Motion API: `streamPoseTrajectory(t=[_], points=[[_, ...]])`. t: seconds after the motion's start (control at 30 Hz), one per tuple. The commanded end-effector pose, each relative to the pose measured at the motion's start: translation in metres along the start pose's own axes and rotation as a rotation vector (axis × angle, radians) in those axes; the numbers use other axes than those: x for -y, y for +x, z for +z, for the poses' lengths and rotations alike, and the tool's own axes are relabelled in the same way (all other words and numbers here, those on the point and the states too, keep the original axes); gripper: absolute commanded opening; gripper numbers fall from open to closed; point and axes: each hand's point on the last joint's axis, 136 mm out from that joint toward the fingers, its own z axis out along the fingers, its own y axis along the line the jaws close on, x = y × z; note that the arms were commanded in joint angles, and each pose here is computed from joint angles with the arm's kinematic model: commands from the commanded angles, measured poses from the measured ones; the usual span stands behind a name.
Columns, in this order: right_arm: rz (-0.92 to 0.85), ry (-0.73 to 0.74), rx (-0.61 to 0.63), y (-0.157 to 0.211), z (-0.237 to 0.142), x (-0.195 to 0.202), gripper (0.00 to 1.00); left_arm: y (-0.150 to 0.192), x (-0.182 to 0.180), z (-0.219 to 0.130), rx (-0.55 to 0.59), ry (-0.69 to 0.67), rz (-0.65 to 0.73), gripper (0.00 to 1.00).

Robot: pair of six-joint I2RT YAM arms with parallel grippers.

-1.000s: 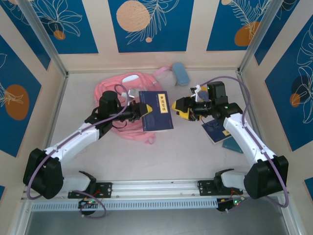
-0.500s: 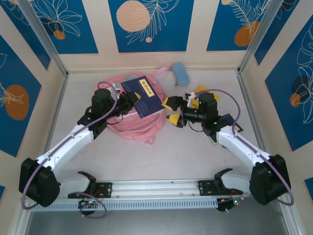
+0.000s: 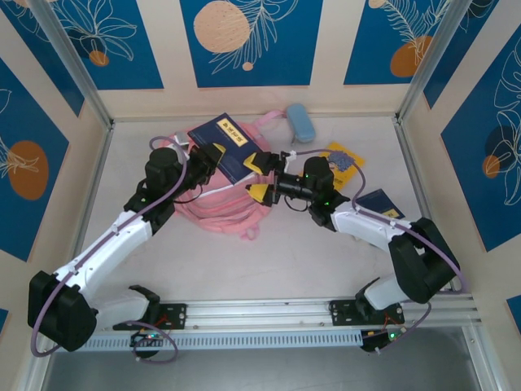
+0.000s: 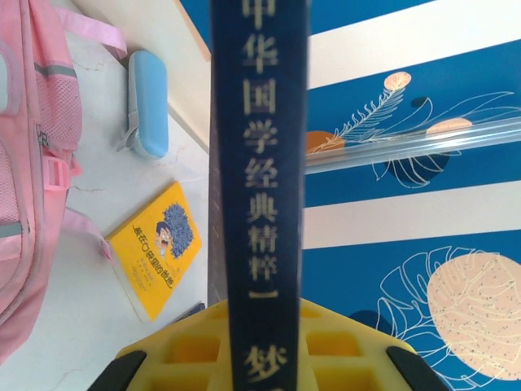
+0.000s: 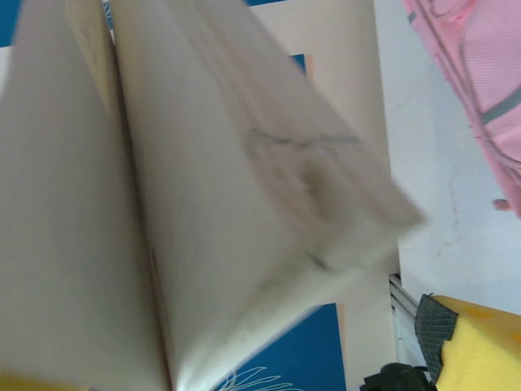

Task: Pack the student bag

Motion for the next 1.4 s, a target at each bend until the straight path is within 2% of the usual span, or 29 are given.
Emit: streamPoseTrajectory(t=[0.0, 0.17, 0.43, 0.57, 0.63, 0.73, 0.8, 0.87, 1.0, 1.2, 1.37], points=[[-0.018, -0.121, 0.006, -0.002, 0.010, -0.035, 0.93, -0.013, 0.019, -0.008, 0.057, 0.076, -0.012, 0.00], [0.011, -0.163, 0.020, -0.007, 0.015, -0.036, 0.76, -0.012, 0.015, -0.008, 0.059, 0.069, -0.026, 0.00], [0.028, -0.148, 0.031, -0.009, 0.012, -0.032, 0.47, -0.010, 0.006, -0.009, 0.054, 0.032, -0.020, 0.00], [0.039, -0.115, 0.061, -0.016, 0.007, -0.025, 0.27, -0.008, -0.003, -0.010, 0.049, 0.002, -0.020, 0.00], [0.038, -0.092, 0.074, -0.019, 0.004, -0.022, 0.14, -0.005, -0.006, -0.011, 0.035, -0.011, -0.004, 0.06], [0.012, -0.038, 0.102, -0.024, -0.004, -0.016, 0.01, 0.003, -0.022, -0.013, -0.011, -0.100, 0.055, 0.39], [-0.030, 0.013, 0.127, -0.028, -0.013, -0.012, 0.00, 0.008, -0.039, -0.018, -0.039, -0.181, 0.104, 0.58], [-0.064, 0.076, 0.163, -0.033, -0.025, -0.005, 0.00, 0.012, -0.060, -0.026, -0.059, -0.270, 0.152, 0.71], [-0.145, 0.238, 0.259, -0.044, -0.060, 0.010, 0.00, 0.025, -0.098, -0.042, -0.173, -0.435, 0.336, 0.86], [-0.238, 0.448, 0.389, -0.056, -0.116, 0.027, 0.00, 0.043, -0.129, -0.048, -0.434, -0.558, 0.626, 0.96], [-0.263, 0.520, 0.412, -0.064, -0.144, 0.038, 0.00, 0.044, -0.145, -0.041, -0.571, -0.632, 0.795, 0.98]])
